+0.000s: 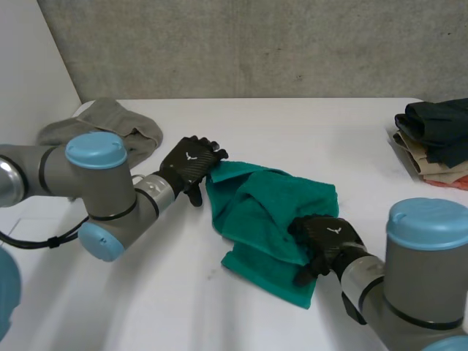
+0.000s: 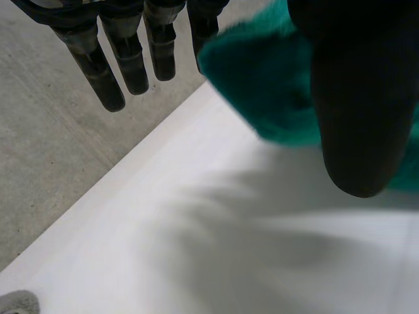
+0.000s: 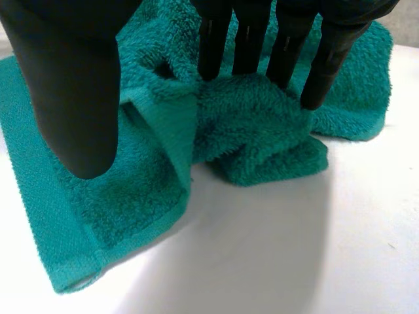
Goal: Fold the laundry.
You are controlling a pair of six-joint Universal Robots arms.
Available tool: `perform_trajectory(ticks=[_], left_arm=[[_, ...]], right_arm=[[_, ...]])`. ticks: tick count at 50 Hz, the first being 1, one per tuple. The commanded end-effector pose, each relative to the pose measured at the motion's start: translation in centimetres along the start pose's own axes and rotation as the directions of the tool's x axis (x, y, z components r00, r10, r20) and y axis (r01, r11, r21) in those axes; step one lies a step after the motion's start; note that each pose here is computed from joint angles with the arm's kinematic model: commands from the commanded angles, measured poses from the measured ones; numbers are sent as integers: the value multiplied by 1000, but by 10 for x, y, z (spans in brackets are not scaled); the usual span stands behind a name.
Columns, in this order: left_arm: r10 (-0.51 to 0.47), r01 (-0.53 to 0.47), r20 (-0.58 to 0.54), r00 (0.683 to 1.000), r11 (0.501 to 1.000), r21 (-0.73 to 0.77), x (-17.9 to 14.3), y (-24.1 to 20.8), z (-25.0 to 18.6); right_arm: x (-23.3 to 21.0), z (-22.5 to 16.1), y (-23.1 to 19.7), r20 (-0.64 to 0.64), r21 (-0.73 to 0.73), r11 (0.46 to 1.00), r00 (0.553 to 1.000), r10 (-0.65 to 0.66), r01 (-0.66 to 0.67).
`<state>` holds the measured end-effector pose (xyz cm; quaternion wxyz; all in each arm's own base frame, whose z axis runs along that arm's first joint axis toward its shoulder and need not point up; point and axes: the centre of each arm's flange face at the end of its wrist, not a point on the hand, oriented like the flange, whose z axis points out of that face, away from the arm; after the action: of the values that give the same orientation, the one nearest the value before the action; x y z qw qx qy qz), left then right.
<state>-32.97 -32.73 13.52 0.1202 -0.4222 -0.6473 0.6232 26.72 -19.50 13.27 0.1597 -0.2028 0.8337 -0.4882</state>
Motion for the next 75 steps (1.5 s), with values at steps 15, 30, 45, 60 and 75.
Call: perform_trajectory(ticks=[15,30,45,60,75], left_arm=[[-77,84,-71,995,990,113,10,-33,11],[-244,227,90,966,959,168,-27,-84,-40],[-134,140,-50,990,981,136,8,-47,-73],[91,-83,-49,995,984,158,11,-23,-75],[67,-53,-130,989,993,109,15,9,-47]], right_arm=[[-6,9,-25,-93,154,958,969,-231,243],[17,-5,-76,-179,113,847,849,-497,520],[30,0,-96,-232,132,828,829,-509,545],[30,2,-92,-229,115,819,817,-530,563],[29,6,-81,-206,89,825,821,-533,558]])
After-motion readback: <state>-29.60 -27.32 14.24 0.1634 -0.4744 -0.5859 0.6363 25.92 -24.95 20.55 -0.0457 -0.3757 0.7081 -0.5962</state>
